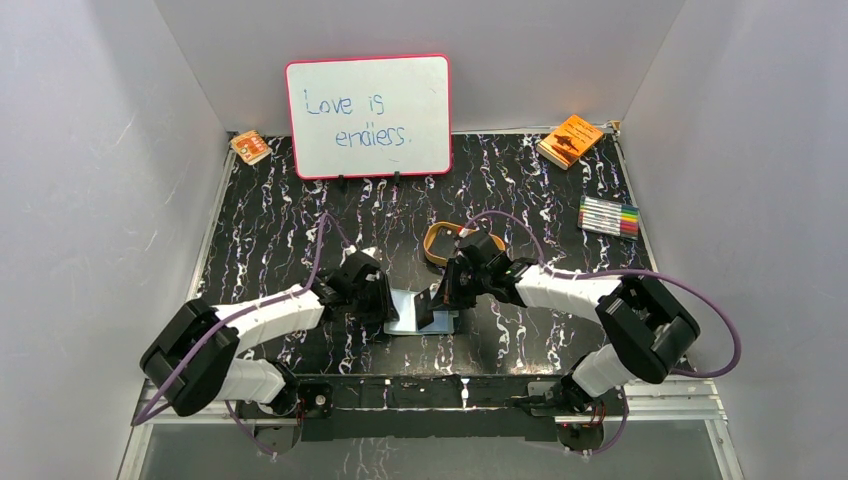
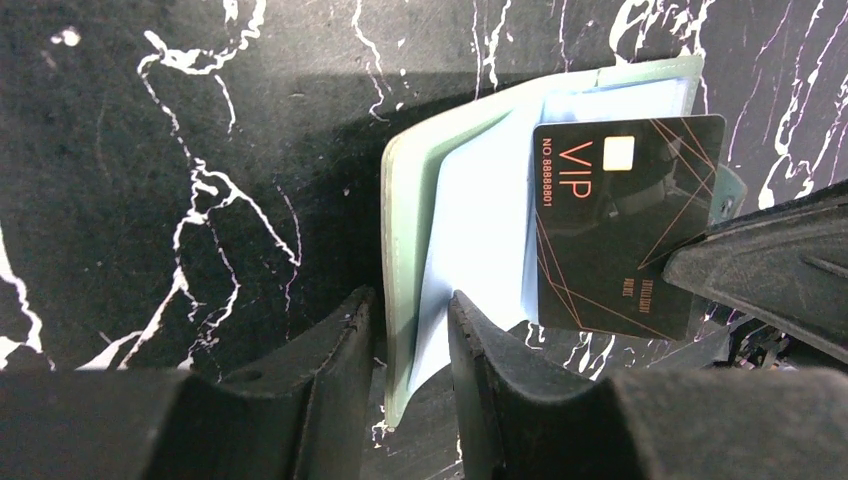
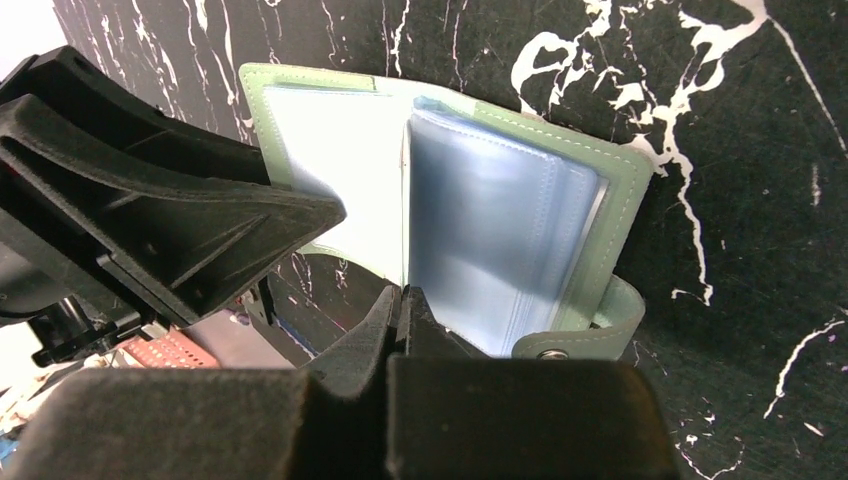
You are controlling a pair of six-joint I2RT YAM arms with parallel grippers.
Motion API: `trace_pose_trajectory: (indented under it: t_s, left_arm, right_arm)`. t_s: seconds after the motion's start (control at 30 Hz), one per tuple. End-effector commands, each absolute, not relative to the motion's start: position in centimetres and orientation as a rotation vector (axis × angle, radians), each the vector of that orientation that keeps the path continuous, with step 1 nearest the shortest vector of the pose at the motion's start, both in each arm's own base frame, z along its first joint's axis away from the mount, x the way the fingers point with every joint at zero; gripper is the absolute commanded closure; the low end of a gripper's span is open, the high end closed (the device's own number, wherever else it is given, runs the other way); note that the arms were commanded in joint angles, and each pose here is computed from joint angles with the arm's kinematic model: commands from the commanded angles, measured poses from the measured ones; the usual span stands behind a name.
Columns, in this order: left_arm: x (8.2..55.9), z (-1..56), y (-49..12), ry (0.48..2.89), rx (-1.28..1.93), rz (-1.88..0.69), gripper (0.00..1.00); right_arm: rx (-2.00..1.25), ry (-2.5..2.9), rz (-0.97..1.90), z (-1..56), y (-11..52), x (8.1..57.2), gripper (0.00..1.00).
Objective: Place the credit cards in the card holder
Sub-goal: Insert the credit card into the card holder.
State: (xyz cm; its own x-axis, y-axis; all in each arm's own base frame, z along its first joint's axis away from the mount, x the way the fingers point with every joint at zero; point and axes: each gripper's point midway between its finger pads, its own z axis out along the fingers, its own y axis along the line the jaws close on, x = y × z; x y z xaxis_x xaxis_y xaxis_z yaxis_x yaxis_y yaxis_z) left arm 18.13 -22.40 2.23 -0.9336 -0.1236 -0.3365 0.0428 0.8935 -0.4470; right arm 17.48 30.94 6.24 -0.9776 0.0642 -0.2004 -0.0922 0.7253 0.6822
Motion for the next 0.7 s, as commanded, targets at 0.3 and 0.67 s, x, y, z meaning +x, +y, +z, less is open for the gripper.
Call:
trace_pose_trajectory:
  t_s: [0.3,0.67]
  left_arm:
    - [16.4,1.0,-19.8,2.743,-0.115,-0.544,0.69]
    - [15.9,0.4,-19.3,2.762,-0.133,-0.530,0.73]
  right_arm:
    - [-0.030,2.713,1.111,5.4,31.5,17.6,1.00]
    - [-0.019,2.739,1.121,4.5,31.9,17.5,1.00]
